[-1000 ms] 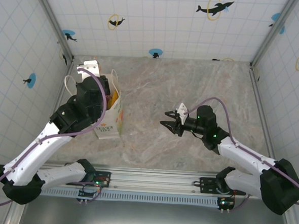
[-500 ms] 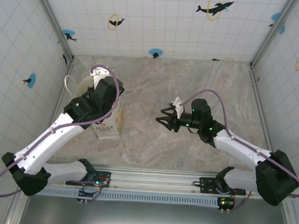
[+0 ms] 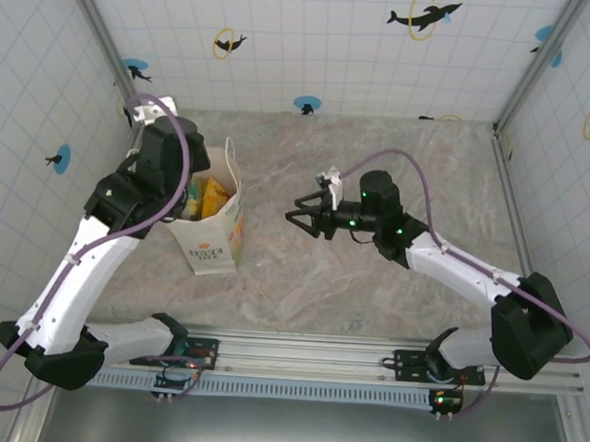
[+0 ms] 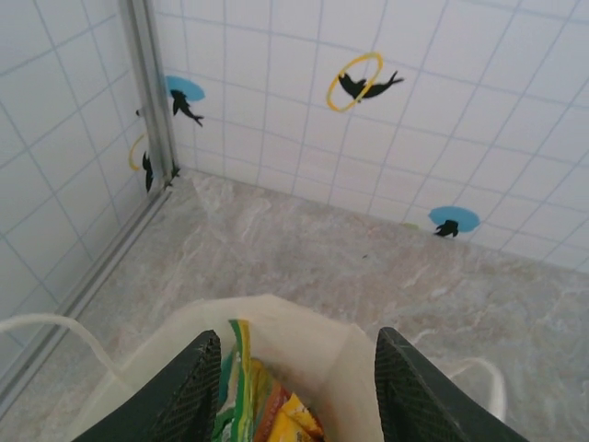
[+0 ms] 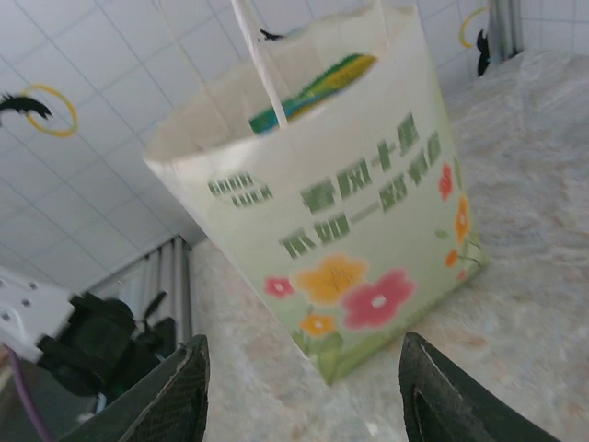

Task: Place the snacks into the paper bag

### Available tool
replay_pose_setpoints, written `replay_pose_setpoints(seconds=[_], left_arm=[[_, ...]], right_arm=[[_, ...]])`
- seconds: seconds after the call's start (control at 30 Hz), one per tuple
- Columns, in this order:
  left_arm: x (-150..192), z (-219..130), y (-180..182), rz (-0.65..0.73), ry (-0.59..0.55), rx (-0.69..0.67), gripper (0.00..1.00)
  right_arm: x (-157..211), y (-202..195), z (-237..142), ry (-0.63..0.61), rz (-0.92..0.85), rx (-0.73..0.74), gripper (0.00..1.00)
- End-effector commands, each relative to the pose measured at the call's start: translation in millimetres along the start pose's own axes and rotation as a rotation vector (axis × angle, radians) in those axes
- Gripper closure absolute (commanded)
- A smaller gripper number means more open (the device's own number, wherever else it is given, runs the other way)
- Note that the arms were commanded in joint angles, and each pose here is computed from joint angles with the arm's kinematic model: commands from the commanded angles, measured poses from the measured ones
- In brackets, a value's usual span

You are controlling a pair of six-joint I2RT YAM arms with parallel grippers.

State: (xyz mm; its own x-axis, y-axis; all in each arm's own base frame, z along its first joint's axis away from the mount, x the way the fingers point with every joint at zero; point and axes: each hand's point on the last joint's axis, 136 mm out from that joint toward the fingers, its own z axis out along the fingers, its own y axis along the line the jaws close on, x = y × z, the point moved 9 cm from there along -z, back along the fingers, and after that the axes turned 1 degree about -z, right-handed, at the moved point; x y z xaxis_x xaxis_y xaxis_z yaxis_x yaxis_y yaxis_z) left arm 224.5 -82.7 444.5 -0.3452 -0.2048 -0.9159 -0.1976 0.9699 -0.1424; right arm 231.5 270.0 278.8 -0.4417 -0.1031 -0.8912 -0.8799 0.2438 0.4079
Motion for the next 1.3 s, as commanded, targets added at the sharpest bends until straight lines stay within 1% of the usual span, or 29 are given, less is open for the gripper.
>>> replay_pose_setpoints(seconds=[0.0,0.13,0.27,0.37,0.47,0.57,0.67,0.77,0.9,0.97,1.07,1.2,1.27], left_arm=[[-9.1,-0.5,14.2,0.019,0.041,-0.006,0.50],[-20.4,9.9,41.4,-0.042,0.075,-0.029,0.47],[-23.2,24.5,61.5,-0.082,0.148,-0.035,0.43],[-24.0,31.3,77.9,-0.117,0.175,-0.066,0.40],[-25.9,33.1,91.3,-0.157,0.177,-0.059,0.36],[-24.9,37.9,107.7,-0.196,0.202,-0.076,0.35],[-16.9,47.8,119.9,-0.249,0.260,-0.031,0.35],[-6.5,56.3,124.2,-0.272,0.304,-0.011,0.38],[-1.5,57.6,119.2,-0.284,0.319,0.063,0.42],[-0.9,56.2,115.7,-0.287,0.319,0.112,0.43],[2.5,55.5,114.4,-0.290,0.332,0.132,0.45],[5.0,53.3,115.1,-0.288,0.344,0.122,0.56],[5.9,51.0,115.6,-0.287,0.339,0.112,0.65]], right_arm=[[-32.9,6.9,13.0,-0.061,0.107,-0.058,0.44],[-58.7,8.8,28.6,-0.094,0.181,-0.131,0.43],[-80.2,12.6,43.5,-0.123,0.223,-0.204,0.43],[-91.4,11.5,54.2,-0.131,0.262,-0.225,0.43],[-100.2,9.7,63.3,-0.139,0.293,-0.240,0.42],[-105.4,6.3,72.7,-0.143,0.313,-0.259,0.42],[-109.6,6.6,79.1,-0.143,0.324,-0.290,0.42],[-110.7,5.6,83.7,-0.141,0.328,-0.296,0.42],[-110.5,5.3,86.7,-0.138,0.329,-0.296,0.42],[-108.8,4.0,88.3,-0.135,0.334,-0.292,0.42],[-107.2,3.5,89.6,-0.131,0.337,-0.291,0.42],[-106.7,4.8,90.4,-0.132,0.334,-0.292,0.42],[-106.3,4.7,90.6,-0.130,0.332,-0.292,0.42]])
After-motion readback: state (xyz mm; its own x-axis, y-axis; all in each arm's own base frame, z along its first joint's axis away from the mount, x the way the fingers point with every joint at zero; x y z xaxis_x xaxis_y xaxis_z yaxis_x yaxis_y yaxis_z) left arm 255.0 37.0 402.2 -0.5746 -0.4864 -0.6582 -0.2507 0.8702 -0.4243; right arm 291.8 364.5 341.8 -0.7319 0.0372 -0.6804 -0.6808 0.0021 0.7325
